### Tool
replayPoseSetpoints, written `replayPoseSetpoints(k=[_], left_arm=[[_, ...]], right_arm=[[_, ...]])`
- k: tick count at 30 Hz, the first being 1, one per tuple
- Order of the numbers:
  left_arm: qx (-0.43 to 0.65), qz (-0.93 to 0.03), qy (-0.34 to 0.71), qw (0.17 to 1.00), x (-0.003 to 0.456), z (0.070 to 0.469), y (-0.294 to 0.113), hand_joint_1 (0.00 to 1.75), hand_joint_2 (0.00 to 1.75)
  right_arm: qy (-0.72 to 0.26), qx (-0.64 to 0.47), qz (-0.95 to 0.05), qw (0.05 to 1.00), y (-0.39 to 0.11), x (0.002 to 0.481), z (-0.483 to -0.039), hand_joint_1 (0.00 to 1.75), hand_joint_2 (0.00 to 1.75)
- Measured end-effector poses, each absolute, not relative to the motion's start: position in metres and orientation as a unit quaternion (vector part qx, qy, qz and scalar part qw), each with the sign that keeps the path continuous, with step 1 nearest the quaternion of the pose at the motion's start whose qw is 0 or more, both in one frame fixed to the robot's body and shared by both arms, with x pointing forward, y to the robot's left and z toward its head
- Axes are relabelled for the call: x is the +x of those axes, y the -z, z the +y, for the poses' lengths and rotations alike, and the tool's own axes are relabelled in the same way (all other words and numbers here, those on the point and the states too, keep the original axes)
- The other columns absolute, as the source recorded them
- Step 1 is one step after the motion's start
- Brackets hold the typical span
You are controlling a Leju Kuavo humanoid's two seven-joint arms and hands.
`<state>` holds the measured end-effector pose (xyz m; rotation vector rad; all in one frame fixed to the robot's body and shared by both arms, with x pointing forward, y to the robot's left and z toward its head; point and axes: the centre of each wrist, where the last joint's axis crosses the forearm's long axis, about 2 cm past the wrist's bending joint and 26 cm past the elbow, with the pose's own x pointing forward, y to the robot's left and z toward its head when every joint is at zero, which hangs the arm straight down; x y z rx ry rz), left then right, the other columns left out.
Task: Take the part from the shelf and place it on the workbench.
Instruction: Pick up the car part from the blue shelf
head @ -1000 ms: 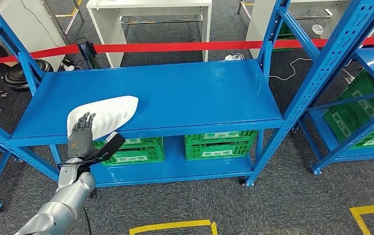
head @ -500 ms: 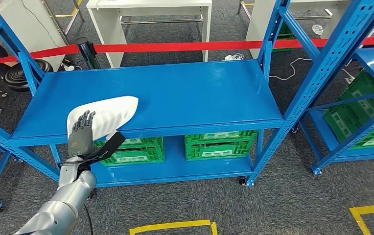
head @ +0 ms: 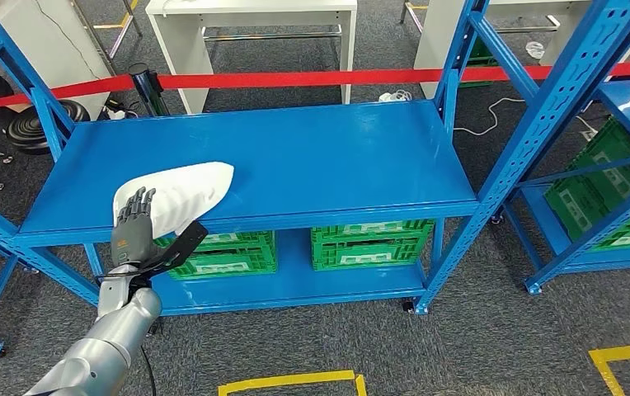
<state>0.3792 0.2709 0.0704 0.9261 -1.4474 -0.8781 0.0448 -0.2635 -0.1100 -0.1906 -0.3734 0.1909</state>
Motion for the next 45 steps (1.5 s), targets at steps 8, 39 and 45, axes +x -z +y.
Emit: replayPoseSetpoints(k=[8, 39, 45], left_arm=[[0.389, -0.607, 0.373, 0.584, 0.378, 0.277, -0.068, 0.00, 1.75], [0.386, -0.594, 0.369, 0.601, 0.372, 0.280, -0.060, 1.61, 1.75], [0.384, -0.592, 0.371, 0.604, 0.371, 0.280, -0.059, 1.63, 1.75]], right_arm=[[-0.097, -0.096, -0.185, 0.973, 0.110, 0.045, -0.264, 0.00, 1.75], [-0.107, -0.093, -0.186, 0.972, 0.110, 0.045, -0.264, 0.00, 1.75], [-0.106, -0.093, -0.186, 0.972, 0.110, 0.045, -0.264, 0.00, 1.75]])
